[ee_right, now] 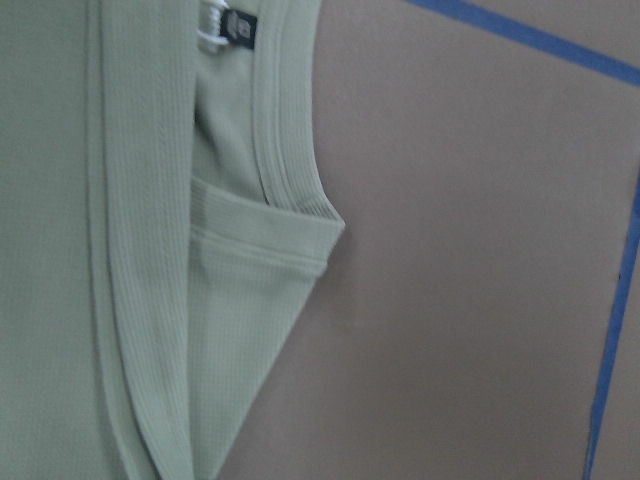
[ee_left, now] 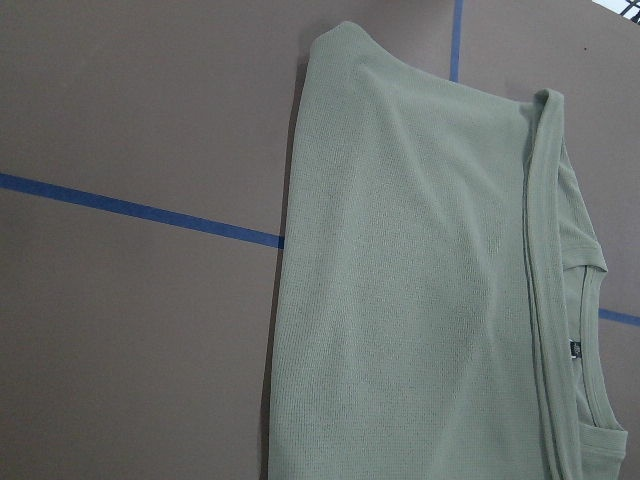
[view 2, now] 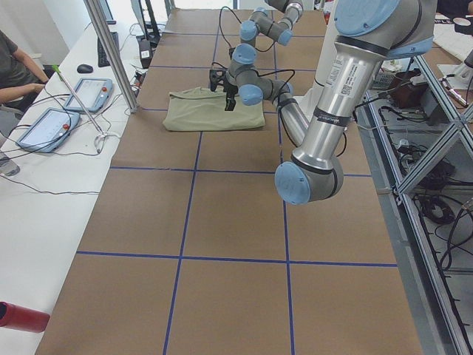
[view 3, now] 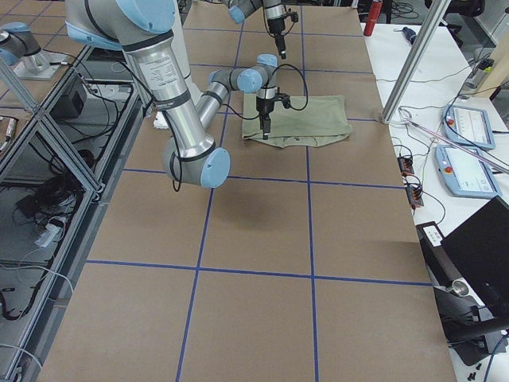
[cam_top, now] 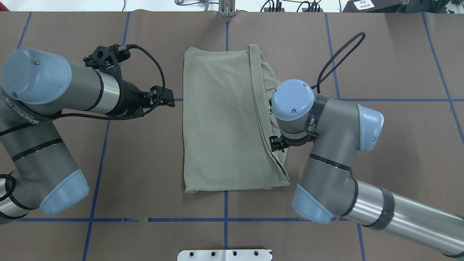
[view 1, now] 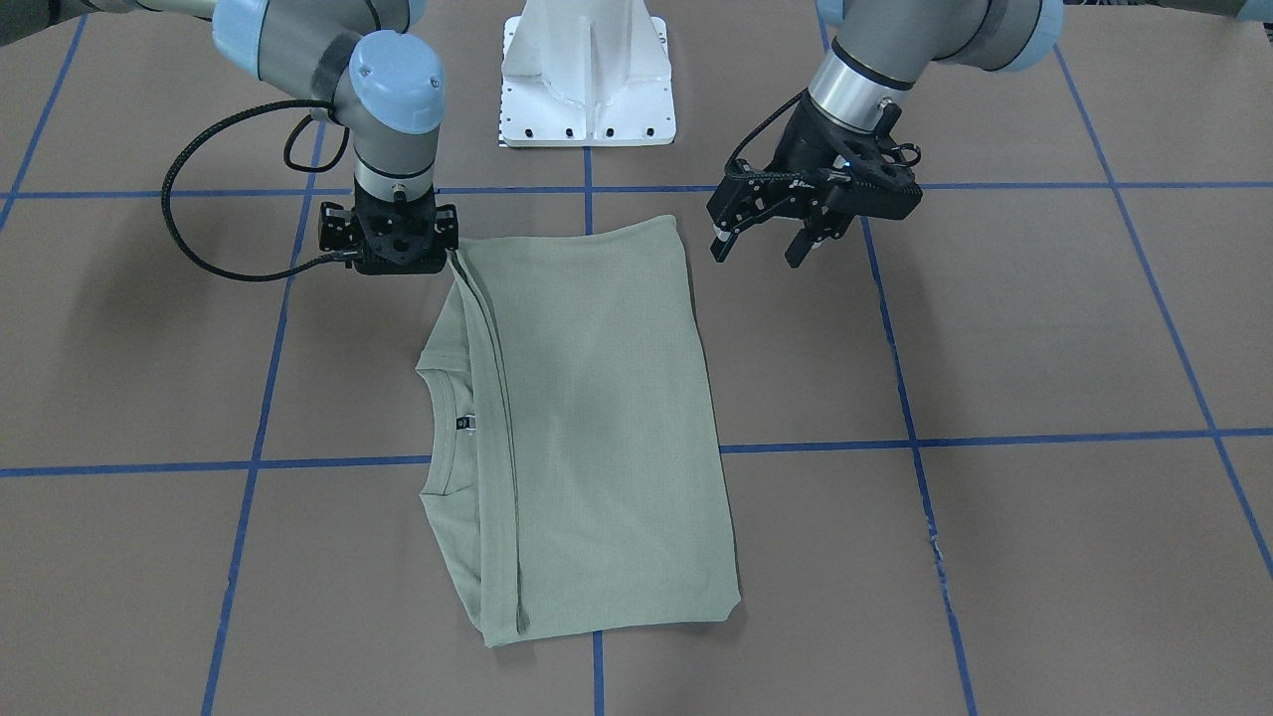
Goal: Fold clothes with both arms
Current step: 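Move the right gripper along the shirt's fold edge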
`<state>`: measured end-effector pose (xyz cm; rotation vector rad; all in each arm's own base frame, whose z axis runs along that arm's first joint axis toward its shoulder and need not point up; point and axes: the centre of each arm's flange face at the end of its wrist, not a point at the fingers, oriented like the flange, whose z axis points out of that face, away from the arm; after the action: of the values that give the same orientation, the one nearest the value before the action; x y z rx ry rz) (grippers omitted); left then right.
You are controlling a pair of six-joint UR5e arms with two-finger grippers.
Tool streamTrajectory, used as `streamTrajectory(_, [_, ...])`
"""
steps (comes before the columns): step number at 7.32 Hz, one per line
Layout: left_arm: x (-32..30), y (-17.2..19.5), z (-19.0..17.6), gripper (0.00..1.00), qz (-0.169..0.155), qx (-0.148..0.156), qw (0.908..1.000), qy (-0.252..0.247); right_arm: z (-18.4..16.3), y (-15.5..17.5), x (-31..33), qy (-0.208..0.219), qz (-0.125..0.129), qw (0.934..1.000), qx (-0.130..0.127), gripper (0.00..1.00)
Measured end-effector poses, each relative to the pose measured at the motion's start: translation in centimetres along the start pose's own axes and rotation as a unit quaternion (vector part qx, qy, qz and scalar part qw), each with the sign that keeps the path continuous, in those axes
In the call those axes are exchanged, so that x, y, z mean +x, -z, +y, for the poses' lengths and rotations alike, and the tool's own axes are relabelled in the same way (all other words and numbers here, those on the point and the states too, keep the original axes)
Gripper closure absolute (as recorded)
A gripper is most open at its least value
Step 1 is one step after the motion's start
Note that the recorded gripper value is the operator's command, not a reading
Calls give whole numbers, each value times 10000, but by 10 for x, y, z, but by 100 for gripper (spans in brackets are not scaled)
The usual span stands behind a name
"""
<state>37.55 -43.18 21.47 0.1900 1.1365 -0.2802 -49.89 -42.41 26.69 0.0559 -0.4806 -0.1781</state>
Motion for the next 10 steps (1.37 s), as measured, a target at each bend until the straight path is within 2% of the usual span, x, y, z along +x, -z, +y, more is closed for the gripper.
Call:
streamTrajectory(1, [-2,-2,0,0,-20,-3,10000,-6,-22,1,-16,24,30,10000,9,0])
streamTrajectory(3, [-5,-4,0,0,-48,-8,10000,-16,-43,-18,-38,85,23,10000,5,0])
streamTrajectory(6, [-7,-5,0,0,-53,-9,10000,-19,-35,-33,-57,196,-11,9998,-83,0])
streamTrajectory(10, [-6,-4,0,0,-48,-8,10000,-18,-25,-51,-58,241,89,9994,-221,0])
